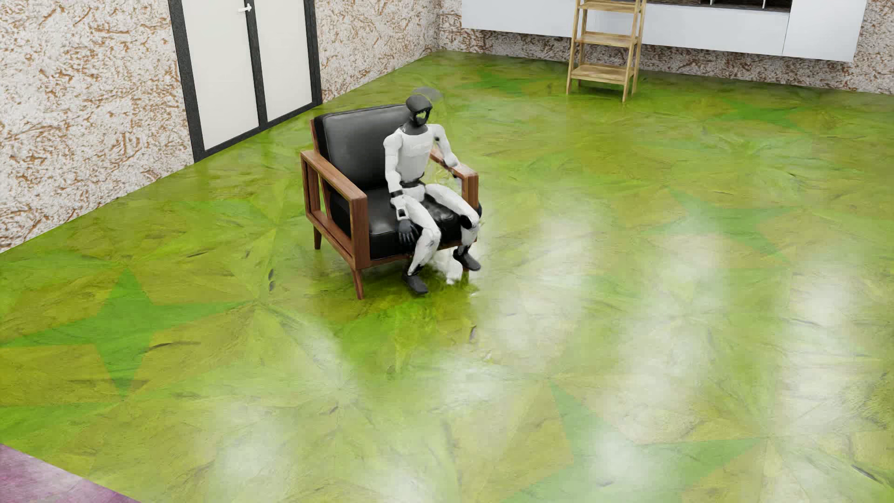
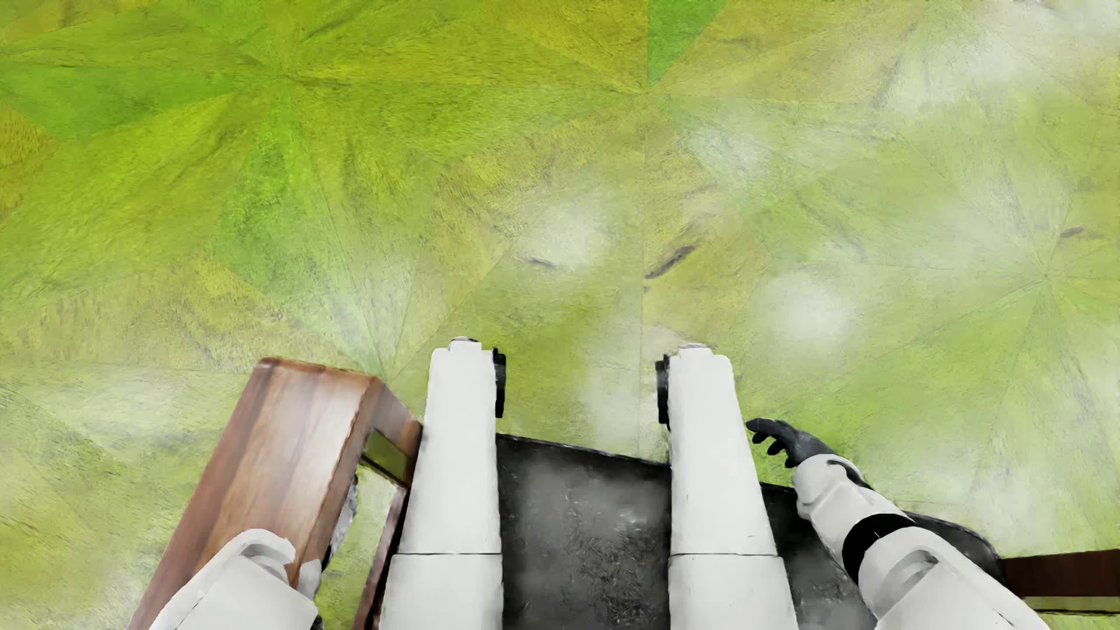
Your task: Get off of the chair
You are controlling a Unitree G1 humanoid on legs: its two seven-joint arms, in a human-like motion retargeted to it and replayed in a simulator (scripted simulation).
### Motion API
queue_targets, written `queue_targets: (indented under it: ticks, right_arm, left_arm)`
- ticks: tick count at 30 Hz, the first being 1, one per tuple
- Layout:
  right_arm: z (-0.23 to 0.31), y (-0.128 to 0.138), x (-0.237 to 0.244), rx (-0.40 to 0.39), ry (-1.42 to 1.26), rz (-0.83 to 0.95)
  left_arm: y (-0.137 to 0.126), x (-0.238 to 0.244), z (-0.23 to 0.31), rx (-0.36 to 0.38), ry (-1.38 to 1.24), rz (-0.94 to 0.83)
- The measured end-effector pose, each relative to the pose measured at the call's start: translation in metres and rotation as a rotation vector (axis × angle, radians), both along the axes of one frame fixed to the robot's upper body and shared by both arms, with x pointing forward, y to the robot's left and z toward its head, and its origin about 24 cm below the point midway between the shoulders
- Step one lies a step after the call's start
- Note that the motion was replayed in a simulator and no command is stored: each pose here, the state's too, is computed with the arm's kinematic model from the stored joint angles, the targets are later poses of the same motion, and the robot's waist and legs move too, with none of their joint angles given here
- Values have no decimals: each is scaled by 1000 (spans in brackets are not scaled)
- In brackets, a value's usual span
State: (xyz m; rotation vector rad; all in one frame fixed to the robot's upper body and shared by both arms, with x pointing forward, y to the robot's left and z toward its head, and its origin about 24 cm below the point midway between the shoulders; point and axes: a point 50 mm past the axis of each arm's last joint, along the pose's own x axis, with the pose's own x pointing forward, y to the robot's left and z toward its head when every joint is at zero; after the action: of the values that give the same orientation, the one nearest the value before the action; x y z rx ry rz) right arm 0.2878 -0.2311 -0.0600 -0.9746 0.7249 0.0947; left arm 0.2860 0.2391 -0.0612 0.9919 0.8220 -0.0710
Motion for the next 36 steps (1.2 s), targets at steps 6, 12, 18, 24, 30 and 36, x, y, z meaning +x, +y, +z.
queue_targets:
  ticks: [6, 12, 18, 24, 30, 36]
  right_arm:
    - [5, -2, 4, -12, -25, -6]
    - [15, 0, 16, -10, -60, -5]
    - [43, 4, 41, -20, -166, 25]
    - [60, 6, 54, -11, -235, 40]
    - [19, -9, 14, -8, -121, -23]
    - [-33, -48, -67, -33, 108, -121]
  left_arm:
    - [0, 4, 4, 15, -23, -9]
    - [-3, 15, 13, 8, -69, -12]
    - [-4, 39, 40, 11, -171, -18]
    - [-4, 49, 52, 58, -224, -74]
    - [6, 3, 7, 47, -106, -40]
    - [29, -101, -58, 31, 212, 24]
